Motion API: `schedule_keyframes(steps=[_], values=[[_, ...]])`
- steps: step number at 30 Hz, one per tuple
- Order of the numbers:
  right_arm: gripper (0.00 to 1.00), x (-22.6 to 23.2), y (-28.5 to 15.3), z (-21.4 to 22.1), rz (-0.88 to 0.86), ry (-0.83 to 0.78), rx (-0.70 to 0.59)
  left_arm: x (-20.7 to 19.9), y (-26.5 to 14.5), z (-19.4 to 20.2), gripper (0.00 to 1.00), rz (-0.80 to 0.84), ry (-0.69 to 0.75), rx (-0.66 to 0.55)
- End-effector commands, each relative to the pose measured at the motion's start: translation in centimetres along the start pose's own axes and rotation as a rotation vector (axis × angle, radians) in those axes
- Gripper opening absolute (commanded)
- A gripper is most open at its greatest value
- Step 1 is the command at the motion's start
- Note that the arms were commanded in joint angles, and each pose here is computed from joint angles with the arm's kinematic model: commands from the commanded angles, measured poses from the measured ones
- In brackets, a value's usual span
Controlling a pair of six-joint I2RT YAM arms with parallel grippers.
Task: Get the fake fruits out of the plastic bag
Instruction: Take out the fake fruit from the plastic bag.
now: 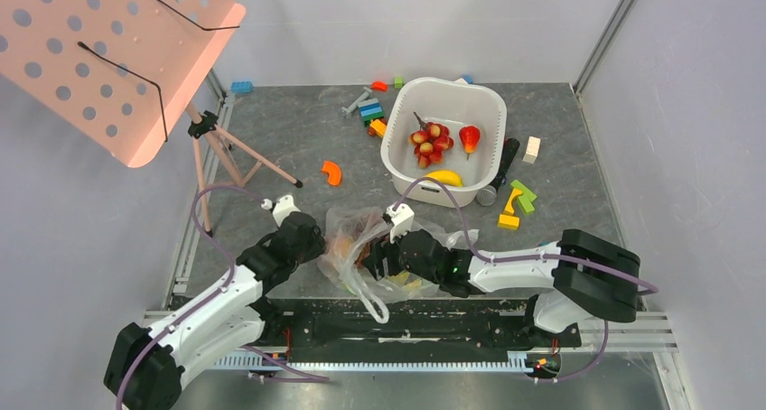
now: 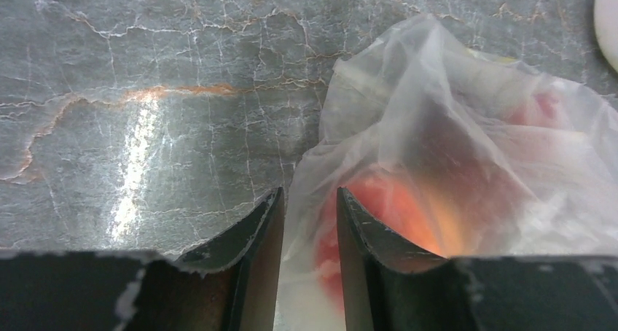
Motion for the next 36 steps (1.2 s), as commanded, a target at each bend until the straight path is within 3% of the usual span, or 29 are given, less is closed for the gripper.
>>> schedule_keyframes(steps=[1,12,19,36], values=[[0.75,2.8,0.7,-2.1,-0.117,0.025,-0.066,-0.4,0.8,0.2,0.38,0.028,0.006,-0.009],[0.97,4.5,1.3,-1.5,-0.231,0.039,-0.053,-1.8,1.7,1.5,0.32,0.111,0.052,0.053],[0.98,4.9,1.9,-1.4,-0.242,0.044,-0.044,-3.1,2.0,2.4,0.26,0.212,0.079,0.093],[0.98,2.8,4.7,-0.6,-0.093,-0.012,-0.028,-6.6,0.9,3.9,0.21,0.503,0.153,0.153]])
Point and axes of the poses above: each gripper's point midway between its finger pads, its own y axis out along the fingers, its own x axis along the line the jaws close on, z = x × y, the point moved 3 cm from there along -y, back along the fingers, and after that the axes turned 4 degrees about y, right-handed, at the moved point
